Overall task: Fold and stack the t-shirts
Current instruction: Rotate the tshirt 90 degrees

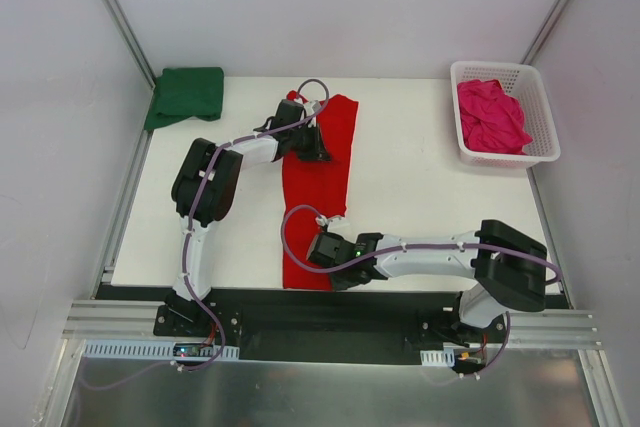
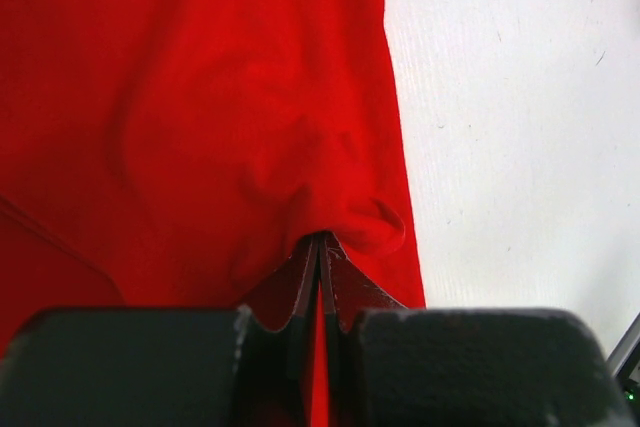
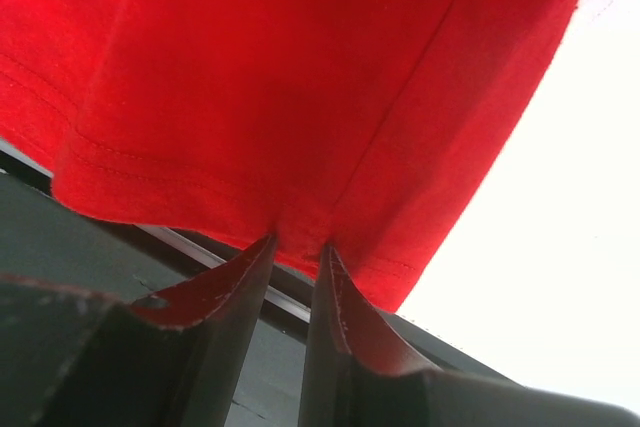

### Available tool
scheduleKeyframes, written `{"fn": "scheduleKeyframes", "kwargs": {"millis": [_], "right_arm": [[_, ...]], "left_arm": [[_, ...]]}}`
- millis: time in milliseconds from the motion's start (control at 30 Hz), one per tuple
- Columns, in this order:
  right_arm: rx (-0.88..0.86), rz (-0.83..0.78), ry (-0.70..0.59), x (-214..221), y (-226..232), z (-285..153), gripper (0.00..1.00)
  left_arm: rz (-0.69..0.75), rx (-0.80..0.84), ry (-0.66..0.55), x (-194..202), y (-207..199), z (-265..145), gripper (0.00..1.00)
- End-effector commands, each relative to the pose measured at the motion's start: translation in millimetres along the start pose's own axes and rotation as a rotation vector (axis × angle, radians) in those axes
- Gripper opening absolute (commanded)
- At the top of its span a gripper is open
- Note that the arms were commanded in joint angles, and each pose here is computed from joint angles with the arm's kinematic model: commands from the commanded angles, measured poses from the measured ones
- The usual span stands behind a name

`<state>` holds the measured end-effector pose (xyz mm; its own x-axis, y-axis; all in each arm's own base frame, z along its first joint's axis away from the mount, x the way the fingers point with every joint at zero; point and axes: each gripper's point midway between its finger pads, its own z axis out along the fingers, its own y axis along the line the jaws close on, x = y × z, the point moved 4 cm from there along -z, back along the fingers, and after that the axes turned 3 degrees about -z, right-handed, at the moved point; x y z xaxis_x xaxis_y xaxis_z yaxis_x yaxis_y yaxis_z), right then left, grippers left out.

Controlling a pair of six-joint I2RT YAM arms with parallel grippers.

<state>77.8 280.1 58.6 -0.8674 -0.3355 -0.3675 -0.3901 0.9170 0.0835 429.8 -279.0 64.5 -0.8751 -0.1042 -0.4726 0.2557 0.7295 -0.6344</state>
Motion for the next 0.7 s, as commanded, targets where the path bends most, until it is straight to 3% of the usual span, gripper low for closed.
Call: {"fn": "scheduleKeyframes", "kwargs": {"millis": [0,200,667], "right_arm": [[-0.005,-0.012,-0.010,-6,5,-3,0.24],[-0.004,0.003,-0.021,-6,3,-5,0.06],[0.037,0.031,-0.075,-10,-14,-36,0.02]], "left_arm": [[0.036,0.003,-0.029,-12,2,-5,0.00],[0.035,-0.001,-0.027,-11,4,-4,0.00],[0.034,-0.006,-0.019,-8,7,-3,0.00]]}}
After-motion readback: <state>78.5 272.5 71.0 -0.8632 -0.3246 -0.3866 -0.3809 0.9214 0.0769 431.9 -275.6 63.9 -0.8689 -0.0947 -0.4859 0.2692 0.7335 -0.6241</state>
